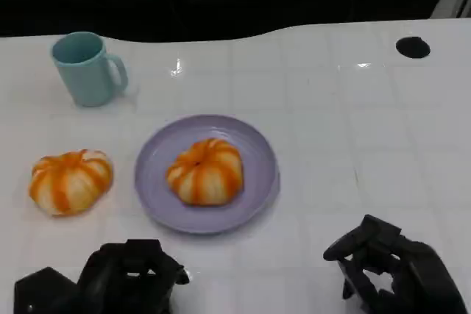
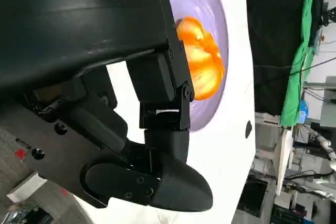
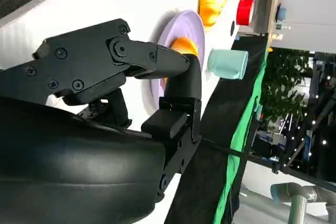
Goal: Grasp the bread from the table and place it into the plate.
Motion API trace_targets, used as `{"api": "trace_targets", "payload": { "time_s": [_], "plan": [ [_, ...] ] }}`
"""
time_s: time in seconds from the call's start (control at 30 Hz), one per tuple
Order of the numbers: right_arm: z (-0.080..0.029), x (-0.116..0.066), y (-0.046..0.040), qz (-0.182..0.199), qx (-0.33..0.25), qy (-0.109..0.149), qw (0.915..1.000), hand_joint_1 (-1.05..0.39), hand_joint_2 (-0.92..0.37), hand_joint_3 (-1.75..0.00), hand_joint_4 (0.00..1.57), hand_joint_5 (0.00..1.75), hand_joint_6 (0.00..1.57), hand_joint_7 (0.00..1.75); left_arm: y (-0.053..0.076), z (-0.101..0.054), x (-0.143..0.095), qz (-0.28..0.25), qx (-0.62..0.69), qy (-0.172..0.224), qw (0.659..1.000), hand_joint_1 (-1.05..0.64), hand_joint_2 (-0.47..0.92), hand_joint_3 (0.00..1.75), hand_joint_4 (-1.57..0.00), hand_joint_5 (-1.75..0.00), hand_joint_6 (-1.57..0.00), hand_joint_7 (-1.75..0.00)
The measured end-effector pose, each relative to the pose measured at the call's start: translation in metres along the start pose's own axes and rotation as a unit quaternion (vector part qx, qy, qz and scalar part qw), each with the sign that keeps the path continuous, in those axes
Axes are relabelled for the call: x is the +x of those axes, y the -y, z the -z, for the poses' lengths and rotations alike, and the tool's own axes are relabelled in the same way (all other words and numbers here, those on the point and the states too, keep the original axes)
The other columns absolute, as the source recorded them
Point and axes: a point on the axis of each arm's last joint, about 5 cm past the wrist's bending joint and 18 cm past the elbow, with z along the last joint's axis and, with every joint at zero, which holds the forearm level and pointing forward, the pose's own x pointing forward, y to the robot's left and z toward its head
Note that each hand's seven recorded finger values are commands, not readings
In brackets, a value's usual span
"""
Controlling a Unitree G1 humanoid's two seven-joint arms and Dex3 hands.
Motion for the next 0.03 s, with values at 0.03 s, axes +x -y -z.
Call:
{"api": "trace_targets", "payload": {
  "time_s": [0.03],
  "plan": [
    [0.0000,0.0005,-0.0001,0.000,0.002,0.000,1.0000,-0.45,-0.89,-0.47,0.75,1.67,0.75,1.22,-0.0004,-0.0002,0.0002,0.001,0.000,0.000,1.000,-1.05,0.66,0.41,-1.57,-1.23,-1.46,-0.67]
  ]
}}
